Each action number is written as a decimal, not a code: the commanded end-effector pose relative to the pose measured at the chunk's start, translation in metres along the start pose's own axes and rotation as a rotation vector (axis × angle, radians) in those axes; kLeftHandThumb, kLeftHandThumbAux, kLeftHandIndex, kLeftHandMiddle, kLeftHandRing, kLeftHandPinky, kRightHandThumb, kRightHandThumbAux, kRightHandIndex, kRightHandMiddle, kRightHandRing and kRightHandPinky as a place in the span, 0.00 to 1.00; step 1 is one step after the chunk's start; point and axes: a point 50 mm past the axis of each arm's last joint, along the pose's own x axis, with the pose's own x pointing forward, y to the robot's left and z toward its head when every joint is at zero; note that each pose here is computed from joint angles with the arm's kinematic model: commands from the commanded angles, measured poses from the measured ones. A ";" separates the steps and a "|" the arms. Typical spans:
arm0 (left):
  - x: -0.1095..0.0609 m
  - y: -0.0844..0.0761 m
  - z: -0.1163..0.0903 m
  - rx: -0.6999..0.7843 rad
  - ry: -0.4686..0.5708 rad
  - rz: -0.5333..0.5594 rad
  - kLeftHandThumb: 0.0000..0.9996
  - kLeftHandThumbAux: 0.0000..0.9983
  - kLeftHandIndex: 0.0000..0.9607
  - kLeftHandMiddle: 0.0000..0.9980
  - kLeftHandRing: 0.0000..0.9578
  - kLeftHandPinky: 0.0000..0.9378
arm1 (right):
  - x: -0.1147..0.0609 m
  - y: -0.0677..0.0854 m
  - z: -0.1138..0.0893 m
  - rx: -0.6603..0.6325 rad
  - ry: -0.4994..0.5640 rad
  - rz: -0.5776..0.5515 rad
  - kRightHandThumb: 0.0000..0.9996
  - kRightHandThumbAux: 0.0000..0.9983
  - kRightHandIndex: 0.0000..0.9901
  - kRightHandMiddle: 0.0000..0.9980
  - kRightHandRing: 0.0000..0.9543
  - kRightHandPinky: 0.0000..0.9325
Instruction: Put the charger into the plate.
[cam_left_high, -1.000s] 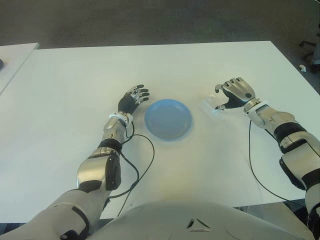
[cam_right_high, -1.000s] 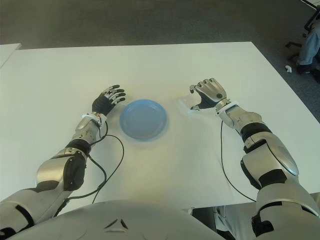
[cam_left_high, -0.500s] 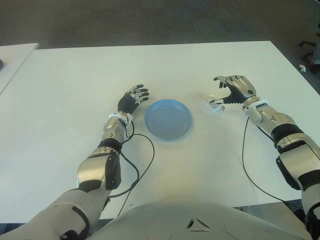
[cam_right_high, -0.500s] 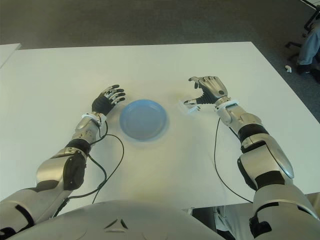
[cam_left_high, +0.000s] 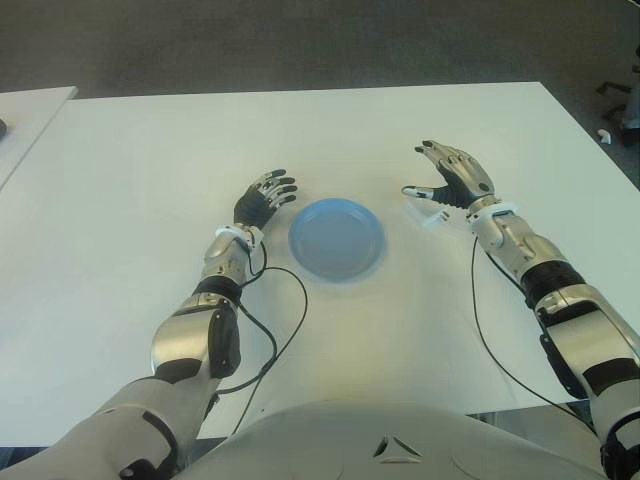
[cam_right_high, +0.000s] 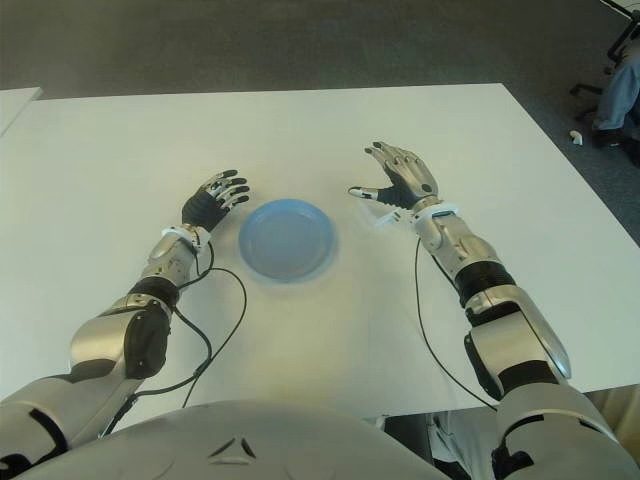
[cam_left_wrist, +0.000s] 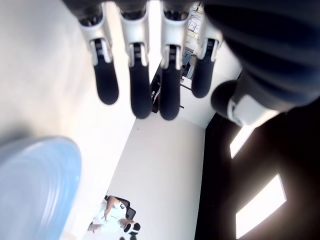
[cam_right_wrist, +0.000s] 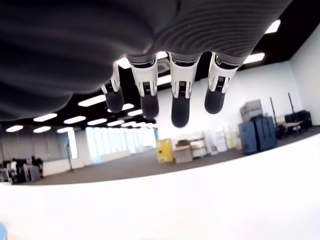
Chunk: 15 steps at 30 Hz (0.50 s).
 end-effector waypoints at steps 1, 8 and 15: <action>-0.009 0.006 -0.016 -0.036 0.069 0.020 0.00 0.54 0.30 0.37 0.38 0.38 | -0.001 0.014 0.004 0.040 0.099 0.034 0.36 0.11 0.00 0.00 0.00 0.00; -0.009 0.005 -0.016 -0.030 0.065 0.025 0.00 0.54 0.30 0.37 0.38 0.38 | 0.001 0.019 0.008 0.047 0.232 0.021 0.36 0.11 0.00 0.00 0.00 0.00; -0.008 0.004 -0.017 -0.021 0.064 0.031 0.00 0.54 0.30 0.37 0.37 0.37 | 0.004 0.021 0.015 0.026 0.342 -0.019 0.35 0.12 0.00 0.00 0.00 0.00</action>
